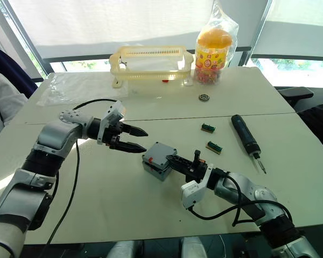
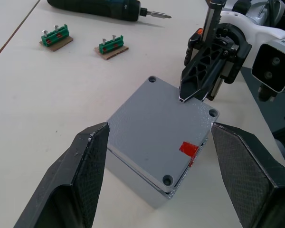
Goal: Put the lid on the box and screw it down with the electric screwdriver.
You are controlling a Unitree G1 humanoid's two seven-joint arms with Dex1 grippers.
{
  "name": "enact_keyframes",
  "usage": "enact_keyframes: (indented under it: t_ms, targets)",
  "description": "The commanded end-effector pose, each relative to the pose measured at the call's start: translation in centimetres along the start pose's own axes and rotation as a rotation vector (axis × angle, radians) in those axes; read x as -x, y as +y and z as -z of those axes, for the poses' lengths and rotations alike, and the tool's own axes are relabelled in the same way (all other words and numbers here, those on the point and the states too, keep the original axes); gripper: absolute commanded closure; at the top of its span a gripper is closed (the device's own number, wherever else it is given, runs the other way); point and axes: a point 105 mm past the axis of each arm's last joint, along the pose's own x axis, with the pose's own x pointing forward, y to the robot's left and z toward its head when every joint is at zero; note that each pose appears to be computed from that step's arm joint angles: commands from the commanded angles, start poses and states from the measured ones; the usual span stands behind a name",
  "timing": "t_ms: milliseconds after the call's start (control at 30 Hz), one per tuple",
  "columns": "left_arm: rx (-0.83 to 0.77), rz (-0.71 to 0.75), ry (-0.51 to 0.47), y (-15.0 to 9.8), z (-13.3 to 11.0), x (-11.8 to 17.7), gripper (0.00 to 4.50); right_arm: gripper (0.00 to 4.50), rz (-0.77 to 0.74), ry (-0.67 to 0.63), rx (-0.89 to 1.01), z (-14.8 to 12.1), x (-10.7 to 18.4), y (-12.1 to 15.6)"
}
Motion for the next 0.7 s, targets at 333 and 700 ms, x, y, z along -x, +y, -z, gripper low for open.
enact_keyframes:
  t_ms: [333, 700]
  targets:
    - [-0.069, 0.032, 0.014, -0.1, -0.7, -0.9, 1.04, 4.37, 0.012, -0.027, -0.003, -1.1, 0.0, 0.1]
    - [-0.142, 0.072, 0.113, -0.2, 1.7, -3.5, 1.04, 4.37, -0.002, -0.011, -0.011, -1.1, 0.0, 0.9]
